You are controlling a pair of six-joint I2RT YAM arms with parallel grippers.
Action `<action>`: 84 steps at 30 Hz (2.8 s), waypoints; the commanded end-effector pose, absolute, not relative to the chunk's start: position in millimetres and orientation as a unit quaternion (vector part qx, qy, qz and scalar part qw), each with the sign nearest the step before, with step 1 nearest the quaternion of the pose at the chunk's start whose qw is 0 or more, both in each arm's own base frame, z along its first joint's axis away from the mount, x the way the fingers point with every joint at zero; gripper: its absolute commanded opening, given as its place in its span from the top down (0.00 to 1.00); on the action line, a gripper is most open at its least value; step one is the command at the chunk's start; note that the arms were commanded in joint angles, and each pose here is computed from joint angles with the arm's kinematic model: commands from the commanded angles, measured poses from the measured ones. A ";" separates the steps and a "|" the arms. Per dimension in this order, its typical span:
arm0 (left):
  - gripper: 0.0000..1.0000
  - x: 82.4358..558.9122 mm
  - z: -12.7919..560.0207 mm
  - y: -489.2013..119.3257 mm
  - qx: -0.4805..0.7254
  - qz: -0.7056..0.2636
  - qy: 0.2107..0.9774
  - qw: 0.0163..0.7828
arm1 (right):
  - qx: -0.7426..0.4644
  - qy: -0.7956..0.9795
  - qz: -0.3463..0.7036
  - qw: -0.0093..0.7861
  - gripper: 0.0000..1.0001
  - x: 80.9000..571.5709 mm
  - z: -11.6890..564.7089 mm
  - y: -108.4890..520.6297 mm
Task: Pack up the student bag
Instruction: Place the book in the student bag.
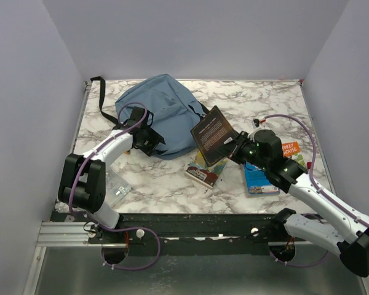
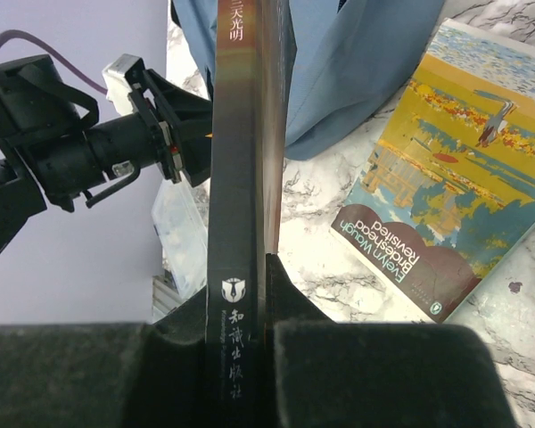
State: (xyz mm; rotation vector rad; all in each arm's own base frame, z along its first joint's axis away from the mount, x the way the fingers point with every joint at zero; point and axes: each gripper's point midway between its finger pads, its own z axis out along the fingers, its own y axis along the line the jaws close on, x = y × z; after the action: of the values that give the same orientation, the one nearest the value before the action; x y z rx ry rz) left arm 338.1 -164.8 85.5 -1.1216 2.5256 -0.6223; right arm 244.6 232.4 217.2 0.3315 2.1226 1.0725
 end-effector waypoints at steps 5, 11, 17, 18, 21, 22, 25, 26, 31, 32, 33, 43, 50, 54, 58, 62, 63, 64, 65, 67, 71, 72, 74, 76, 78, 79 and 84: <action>0.61 330.9 65.9 -157.4 -0.426 -0.172 0.879 0.127 | 0.119 0.804 0.438 0.384 0.99 246.7 236.8 234.0; 0.97 359.3 94.4 -174.8 -0.392 -0.222 0.880 0.151 | 0.114 0.814 0.438 0.365 0.99 240.8 228.7 236.6; 1.00 370.7 165.7 -194.5 -0.335 -0.361 0.843 0.215 | 0.116 0.816 0.462 0.328 1.00 222.9 224.2 239.6; 1.00 368.7 176.2 -197.5 -0.331 -0.383 0.835 0.216 | 0.118 0.815 0.471 0.316 0.99 219.0 221.8 241.7; 1.00 362.7 198.2 -203.0 -0.331 -0.434 0.811 0.212 | 0.112 0.814 0.505 0.264 1.00 205.1 215.0 253.4; 1.00 361.2 203.0 -203.3 -0.336 -0.447 0.802 0.211 | 0.110 0.814 0.514 0.245 1.00 200.6 212.1 257.5; 1.00 358.0 220.2 -201.7 -0.335 -0.479 0.781 0.221 | 0.109 0.810 0.539 0.203 1.00 190.5 204.7 265.8; 1.00 356.5 225.1 -201.4 -0.331 -0.483 0.779 0.225 | 0.110 0.807 0.548 0.190 1.00 187.3 202.4 268.2; 1.00 344.1 246.0 -203.6 -0.309 -0.517 0.763 0.237 | 0.111 0.753 0.630 0.154 1.00 186.9 222.7 286.2; 1.00 341.0 249.3 -205.5 -0.300 -0.528 0.758 0.238 | 0.116 0.740 0.645 0.151 1.00 189.7 228.2 288.1; 1.00 337.8 251.5 -207.2 -0.291 -0.536 0.756 0.239 | 0.128 0.736 0.649 0.143 1.00 193.9 226.1 289.4; 1.00 314.3 228.9 -209.0 -0.214 -0.527 0.785 0.244 | 0.188 0.670 0.711 0.106 1.00 242.7 239.9 257.6; 1.00 304.4 226.3 -210.8 -0.115 -0.517 0.800 0.282 | 0.201 0.708 0.664 0.134 1.00 266.2 211.6 241.9; 0.82 301.5 237.8 -207.4 -0.059 -0.498 0.801 0.326 | 0.191 0.714 0.657 0.149 1.00 270.1 195.6 242.5; 0.58 298.5 256.7 -216.0 0.003 -0.455 0.811 0.368 | 0.172 0.720 0.657 0.143 0.99 268.5 186.8 248.1; 0.38 296.1 270.5 -242.3 0.094 -0.365 0.829 0.414 | 0.160 0.725 0.654 0.145 0.99 267.0 184.7 250.5; 0.35 298.4 268.3 -250.0 0.111 -0.347 0.834 0.415 | 0.157 0.727 0.653 0.146 0.99 266.2 184.0 250.8; 0.32 302.1 272.2 -257.0 0.123 -0.337 0.834 0.419 | 0.152 0.729 0.652 0.146 0.99 265.0 183.2 251.4; 0.29 306.5 266.1 -264.1 0.137 -0.321 0.841 0.413 | 0.151 0.731 0.649 0.145 1.00 263.5 181.1 251.5; 0.24 316.0 261.6 -278.2 0.164 -0.286 0.854 0.402 | 0.150 0.734 0.647 0.145 0.99 260.3 177.6 250.6; 0.22 338.0 240.9 -299.3 0.208 -0.212 0.877 0.378 | 0.147 0.734 0.646 0.148 0.99 256.0 176.1 249.8; 0.22 341.5 234.6 -302.3 0.216 -0.196 0.882 0.370 | 0.146 0.735 0.645 0.149 0.99 255.5 176.1 249.8; 0.21 349.7 220.7 -308.6 0.228 -0.167 0.891 0.356 | 0.148 0.736 0.643 0.151 1.00 255.6 174.0 249.2; 0.21 355.4 208.7 -310.8 0.240 -0.137 0.896 0.348 | 0.147 0.735 0.644 0.151 0.99 255.3 173.4 249.2; 0.21 360.7 198.1 -307.8 0.240 -0.101 0.902 0.344 | 0.148 0.734 0.646 0.151 0.99 254.7 173.2 249.2; 0.22 363.6 192.5 -304.5 0.240 -0.082 0.904 0.344 | 0.147 0.733 0.646 0.151 0.99 254.4 173.5 249.1; 0.28 376.1 172.3 -298.8 0.242 -0.013 0.905 0.349 | 0.147 0.734 0.646 0.151 1.00 252.7 172.7 248.6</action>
State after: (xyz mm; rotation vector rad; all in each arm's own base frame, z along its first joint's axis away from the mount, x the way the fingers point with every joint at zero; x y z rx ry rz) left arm 361.4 -317.6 170.0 0.6234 2.3811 -0.2729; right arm 259.0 245.4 152.4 0.5657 2.1790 1.8123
